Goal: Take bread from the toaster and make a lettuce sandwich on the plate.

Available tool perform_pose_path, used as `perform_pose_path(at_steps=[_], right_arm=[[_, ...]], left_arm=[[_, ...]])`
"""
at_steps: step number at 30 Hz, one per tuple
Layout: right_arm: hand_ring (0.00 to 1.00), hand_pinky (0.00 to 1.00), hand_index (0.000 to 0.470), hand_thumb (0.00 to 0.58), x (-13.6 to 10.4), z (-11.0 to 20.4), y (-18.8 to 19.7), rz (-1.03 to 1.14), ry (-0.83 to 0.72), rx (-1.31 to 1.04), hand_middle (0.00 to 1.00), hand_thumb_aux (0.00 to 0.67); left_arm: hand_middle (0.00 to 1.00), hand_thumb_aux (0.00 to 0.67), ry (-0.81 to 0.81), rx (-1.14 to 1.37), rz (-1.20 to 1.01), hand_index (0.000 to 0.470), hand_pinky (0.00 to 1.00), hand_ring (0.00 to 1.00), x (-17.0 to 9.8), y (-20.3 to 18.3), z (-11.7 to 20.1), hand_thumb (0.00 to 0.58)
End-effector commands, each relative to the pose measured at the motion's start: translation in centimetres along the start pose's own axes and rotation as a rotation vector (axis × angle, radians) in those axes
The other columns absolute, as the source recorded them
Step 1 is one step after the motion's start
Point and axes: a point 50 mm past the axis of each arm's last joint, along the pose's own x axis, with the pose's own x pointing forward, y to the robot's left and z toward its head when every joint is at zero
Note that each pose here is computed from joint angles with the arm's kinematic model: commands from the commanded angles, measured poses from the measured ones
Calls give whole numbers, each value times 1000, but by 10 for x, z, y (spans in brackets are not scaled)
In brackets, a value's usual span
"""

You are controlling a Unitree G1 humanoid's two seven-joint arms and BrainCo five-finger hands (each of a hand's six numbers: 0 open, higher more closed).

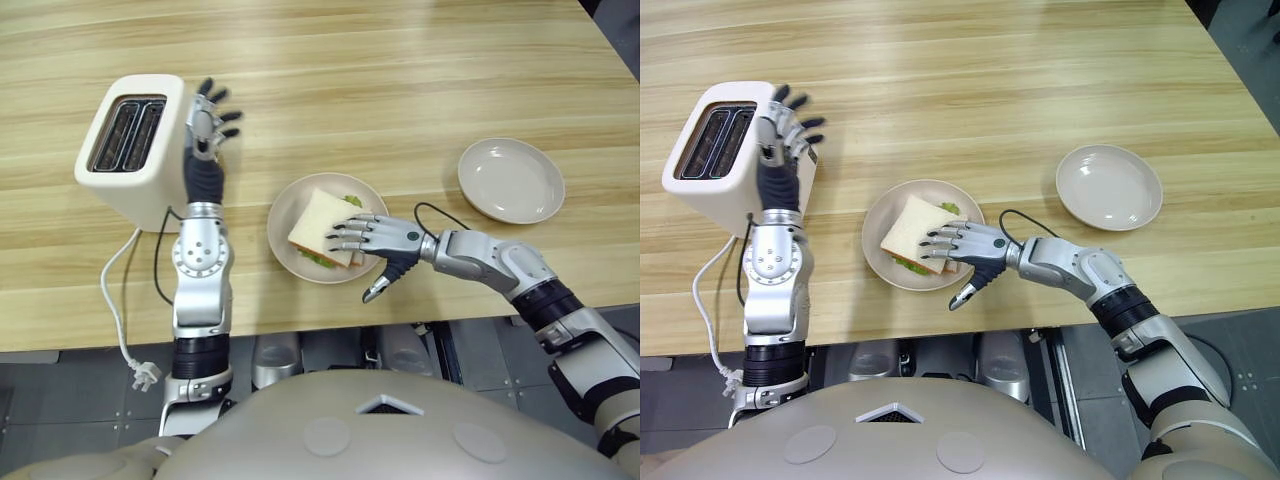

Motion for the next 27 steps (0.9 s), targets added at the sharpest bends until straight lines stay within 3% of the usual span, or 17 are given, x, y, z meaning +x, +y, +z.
perform_pose_path(at_steps=[1,2,3,4,5,6,7,16,19,21,24,27], right_arm=[[0,0,0,0,-6,-15,15,28,119,50,0,0],[133,133,170,349,-6,-19,6,-47,138,50,133,247],[600,600,289,500,-6,-22,-4,-125,156,56,600,420],[1000,1000,395,568,-8,-27,-15,-211,181,59,1000,575],[1000,1000,460,580,-10,-31,-24,-283,202,59,1000,670],[1000,1000,460,580,-13,-35,-32,-353,220,60,1000,670],[1000,1000,460,580,-16,-37,-39,-405,233,50,1000,670],[1000,1000,460,580,-47,-22,-90,-993,64,189,1000,670],[1000,1000,460,580,-57,-26,-91,-1059,48,345,1000,670],[1000,1000,460,580,-56,-26,-78,-977,30,522,1000,670],[1000,1000,460,580,-54,-8,-43,-641,-66,822,1000,670],[1000,1000,460,580,-63,16,-11,-279,-137,961,1000,670]], left_arm=[[0,0,-1,-14,-79,0,0,0,-3,-13,-1,0],[0,0,6,-11,-110,0,0,0,-5,-18,-4,0],[0,0,11,-11,-136,0,0,0,-7,-23,-5,0],[0,26,13,-22,-161,18,0,0,-9,-26,-7,45],[0,218,14,-37,-179,150,0,0,-10,-29,-7,316],[263,612,12,-50,-196,420,263,263,-11,-30,-7,576],[1000,670,9,-60,-205,460,1000,1000,-12,-31,-6,580],[1000,670,-53,-142,-296,460,1000,1000,-11,-31,5,580],[1000,670,-82,-194,-390,460,1000,1000,-16,-33,12,580],[1000,670,-98,-207,-515,460,1000,1000,-25,-37,16,580],[1000,670,-74,-183,-844,460,1000,1000,-54,-43,15,580],[1000,670,57,-126,-1107,460,1000,1000,-86,-38,-1,580]])
